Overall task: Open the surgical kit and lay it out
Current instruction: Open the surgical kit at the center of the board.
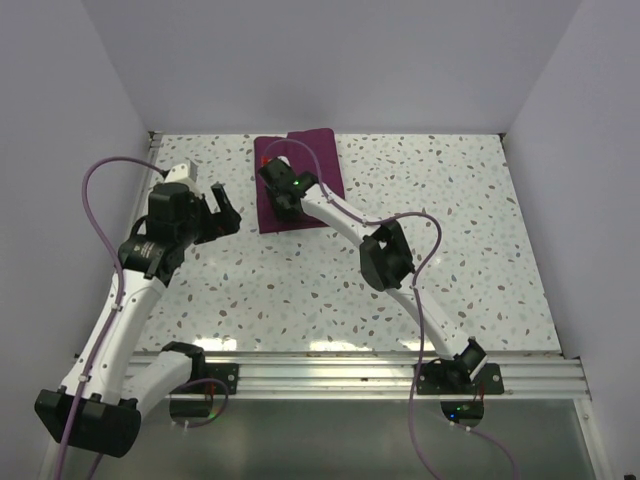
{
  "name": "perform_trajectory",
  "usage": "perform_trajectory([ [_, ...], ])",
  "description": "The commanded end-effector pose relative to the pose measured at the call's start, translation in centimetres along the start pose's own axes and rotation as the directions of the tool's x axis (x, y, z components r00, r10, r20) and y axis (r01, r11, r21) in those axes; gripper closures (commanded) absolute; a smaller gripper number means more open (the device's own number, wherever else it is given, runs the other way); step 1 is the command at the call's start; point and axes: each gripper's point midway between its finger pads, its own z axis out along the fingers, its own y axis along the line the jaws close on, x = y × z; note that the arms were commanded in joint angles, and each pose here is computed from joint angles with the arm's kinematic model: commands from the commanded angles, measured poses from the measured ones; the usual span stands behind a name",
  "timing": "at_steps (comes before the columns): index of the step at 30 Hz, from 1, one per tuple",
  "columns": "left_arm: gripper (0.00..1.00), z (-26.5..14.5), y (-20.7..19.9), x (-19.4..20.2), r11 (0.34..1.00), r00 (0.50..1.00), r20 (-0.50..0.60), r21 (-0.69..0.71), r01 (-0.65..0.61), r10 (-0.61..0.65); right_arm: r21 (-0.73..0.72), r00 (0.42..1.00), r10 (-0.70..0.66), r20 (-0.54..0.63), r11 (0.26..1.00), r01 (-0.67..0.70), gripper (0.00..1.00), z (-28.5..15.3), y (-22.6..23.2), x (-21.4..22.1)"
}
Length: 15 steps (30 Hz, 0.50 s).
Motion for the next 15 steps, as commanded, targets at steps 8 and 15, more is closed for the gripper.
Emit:
perform_trajectory([
  [8, 0.03, 0.1, -1.3, -1.9, 0.999, 0.999, 0.052, 0.050, -0.013, 0.011, 0.073, 0.996, -0.037, -0.077, 0.996, 0.043, 1.00, -0.6, -1.8, 2.1],
  [15, 0.02, 2.5, -1.7, -2.9, 0.997, 0.998, 0.035, 0.041, -0.060, 0.058, 0.068, 0.993, 0.044, 0.106, 0.996, -0.051, 1.00, -8.0, -4.3, -5.0],
])
